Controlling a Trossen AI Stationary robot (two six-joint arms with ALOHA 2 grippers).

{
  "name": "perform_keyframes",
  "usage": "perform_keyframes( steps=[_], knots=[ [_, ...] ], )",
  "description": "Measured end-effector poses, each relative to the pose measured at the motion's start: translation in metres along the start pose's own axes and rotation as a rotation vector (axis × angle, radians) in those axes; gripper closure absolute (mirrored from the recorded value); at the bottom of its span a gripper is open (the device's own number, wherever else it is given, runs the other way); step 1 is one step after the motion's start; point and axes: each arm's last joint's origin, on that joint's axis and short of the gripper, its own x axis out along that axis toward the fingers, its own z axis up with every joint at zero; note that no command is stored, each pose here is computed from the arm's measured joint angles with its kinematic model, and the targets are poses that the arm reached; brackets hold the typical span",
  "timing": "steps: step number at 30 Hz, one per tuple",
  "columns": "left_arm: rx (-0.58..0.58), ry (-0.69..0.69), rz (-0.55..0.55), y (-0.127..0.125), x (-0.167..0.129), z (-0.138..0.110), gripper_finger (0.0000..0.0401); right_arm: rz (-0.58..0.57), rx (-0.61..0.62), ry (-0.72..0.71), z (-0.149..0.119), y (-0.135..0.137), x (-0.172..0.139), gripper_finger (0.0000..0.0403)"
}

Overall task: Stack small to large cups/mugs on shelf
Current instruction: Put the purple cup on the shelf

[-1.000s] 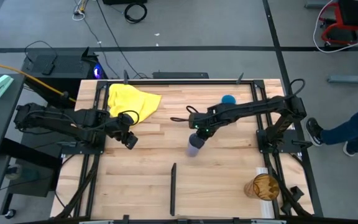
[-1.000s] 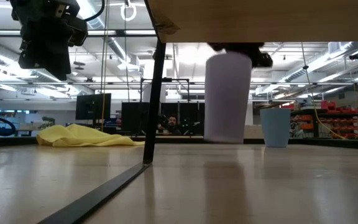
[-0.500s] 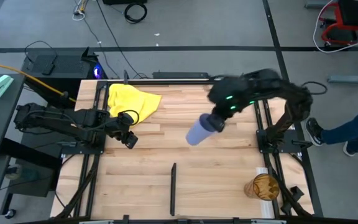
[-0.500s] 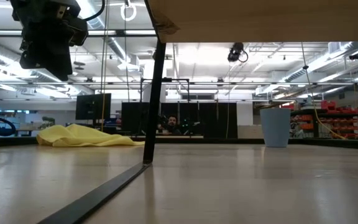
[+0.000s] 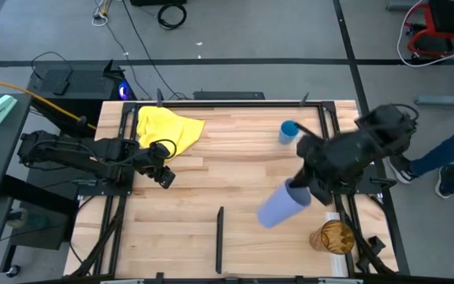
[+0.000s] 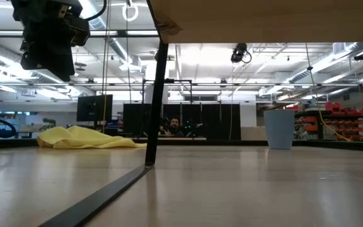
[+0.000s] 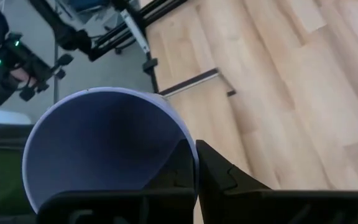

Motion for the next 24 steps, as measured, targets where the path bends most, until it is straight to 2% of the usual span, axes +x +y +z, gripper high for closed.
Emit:
perform_keyframes(
  steps=[6, 10, 17, 24],
  knots=[
    [-0.01, 0.0, -0.001, 0.0, 0.0, 0.0, 0.0294, -0.032, 0.015, 0.022, -0.024, 0.016, 0.009, 0.04],
    [-0.011, -0.001, -0.001, 0.0, 0.0, 0.0, 0.0294, -0.077, 0.036, 0.081, -0.037, 0.021, 0.025, 0.04],
    [-0.011, -0.002, -0.003, 0.0, 0.0, 0.0, 0.0294, -0.204, 0.043, 0.172, -0.059, 0.02, 0.061, 0.04],
    [-0.012, -0.002, -0.004, 0.0, 0.0, 0.0, 0.0294, -0.29, 0.031, 0.227, -0.071, 0.014, 0.083, 0.04]
  ],
)
